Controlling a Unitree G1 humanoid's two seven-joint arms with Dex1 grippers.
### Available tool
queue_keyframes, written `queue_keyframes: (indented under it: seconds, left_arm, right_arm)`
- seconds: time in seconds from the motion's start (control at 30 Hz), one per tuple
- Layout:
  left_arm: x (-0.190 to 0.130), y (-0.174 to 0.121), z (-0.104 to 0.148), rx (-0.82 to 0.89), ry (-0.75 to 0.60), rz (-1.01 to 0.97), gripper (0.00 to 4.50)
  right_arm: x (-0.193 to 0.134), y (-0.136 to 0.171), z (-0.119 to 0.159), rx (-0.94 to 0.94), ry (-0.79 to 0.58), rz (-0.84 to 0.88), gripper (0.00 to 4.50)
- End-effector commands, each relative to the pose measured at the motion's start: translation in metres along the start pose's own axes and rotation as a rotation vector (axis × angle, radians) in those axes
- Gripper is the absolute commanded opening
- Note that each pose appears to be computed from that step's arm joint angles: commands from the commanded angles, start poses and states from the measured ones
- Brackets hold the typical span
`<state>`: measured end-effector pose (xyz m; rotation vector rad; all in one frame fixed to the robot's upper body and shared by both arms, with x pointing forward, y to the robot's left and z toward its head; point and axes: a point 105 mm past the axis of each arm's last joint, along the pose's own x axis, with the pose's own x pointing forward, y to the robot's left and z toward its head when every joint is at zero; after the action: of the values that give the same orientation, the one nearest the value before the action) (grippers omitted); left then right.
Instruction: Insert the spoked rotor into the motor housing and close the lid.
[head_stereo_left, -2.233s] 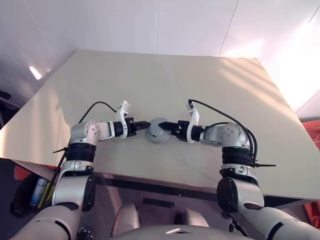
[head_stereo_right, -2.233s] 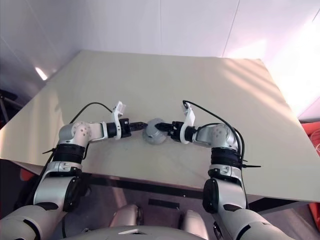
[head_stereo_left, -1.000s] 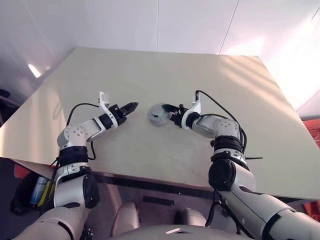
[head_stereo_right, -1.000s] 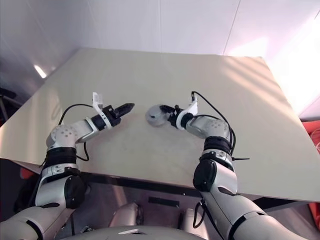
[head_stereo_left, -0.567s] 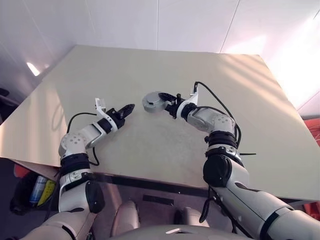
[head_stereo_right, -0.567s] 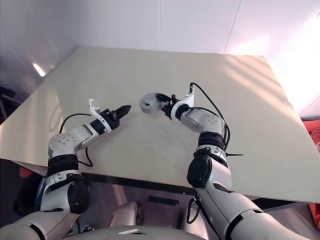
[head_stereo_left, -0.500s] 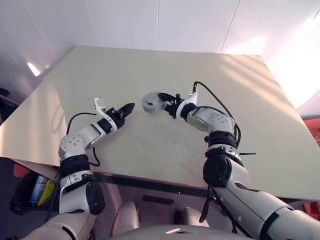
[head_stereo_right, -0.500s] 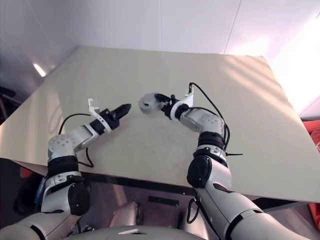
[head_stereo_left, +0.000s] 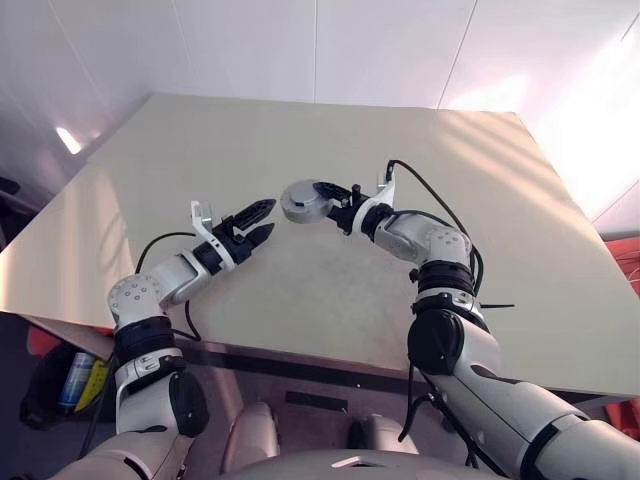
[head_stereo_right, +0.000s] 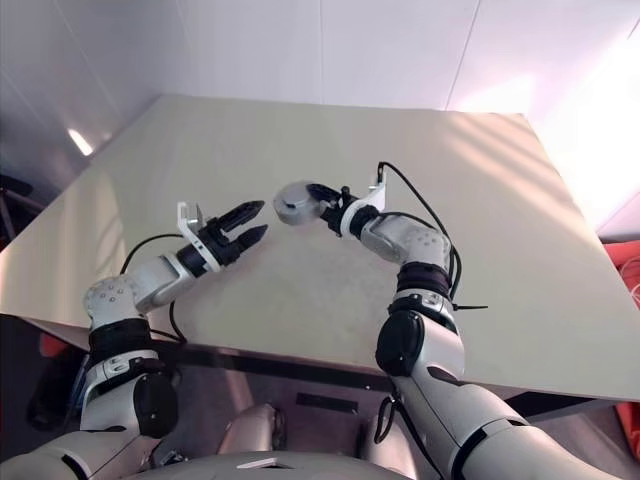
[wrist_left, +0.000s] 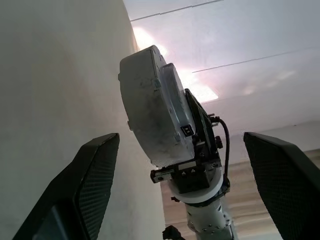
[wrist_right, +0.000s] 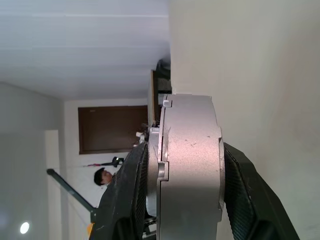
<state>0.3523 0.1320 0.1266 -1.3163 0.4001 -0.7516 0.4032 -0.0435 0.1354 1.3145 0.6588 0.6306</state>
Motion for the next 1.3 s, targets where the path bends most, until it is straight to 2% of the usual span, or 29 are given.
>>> queue_keyframes:
  seconds: [0.03, 0.27, 0.77, 0.87, 1.0, 1.03, 1.3]
  left_arm:
    - [0.011, -0.022, 0.004, -0.025, -0.005, -0.107, 4.23]
    - [0.02, -0.023, -0.002, -0.07, 0.015, -0.127, 4.23]
    - [0.026, -0.018, -0.003, -0.039, 0.028, -0.11, 4.23]
    - [0.025, -0.016, -0.001, -0.039, 0.017, -0.108, 3.64]
    - [0.026, -0.016, 0.001, -0.042, 0.004, -0.113, 2.35]
    - [0.026, -0.016, 0.002, -0.043, 0.0, -0.114, 2.16]
    - [0.026, -0.017, 0.004, -0.043, -0.007, -0.121, 2.16]
  right_arm:
    - [-0.001, 0.041, -0.004, -0.062, 0.033, 0.143, 2.03]
    - [-0.006, 0.045, -0.019, -0.092, 0.108, 0.174, 2.03]
    - [-0.009, 0.047, -0.019, -0.123, 0.109, 0.183, 2.03]
    - [-0.01, 0.047, -0.018, -0.124, 0.103, 0.182, 2.03]
    - [-0.01, 0.047, -0.018, -0.126, 0.103, 0.183, 2.03]
    - [-0.01, 0.047, -0.018, -0.129, 0.103, 0.183, 2.03]
    - [-0.011, 0.048, -0.021, -0.218, 0.105, 0.194, 2.03]
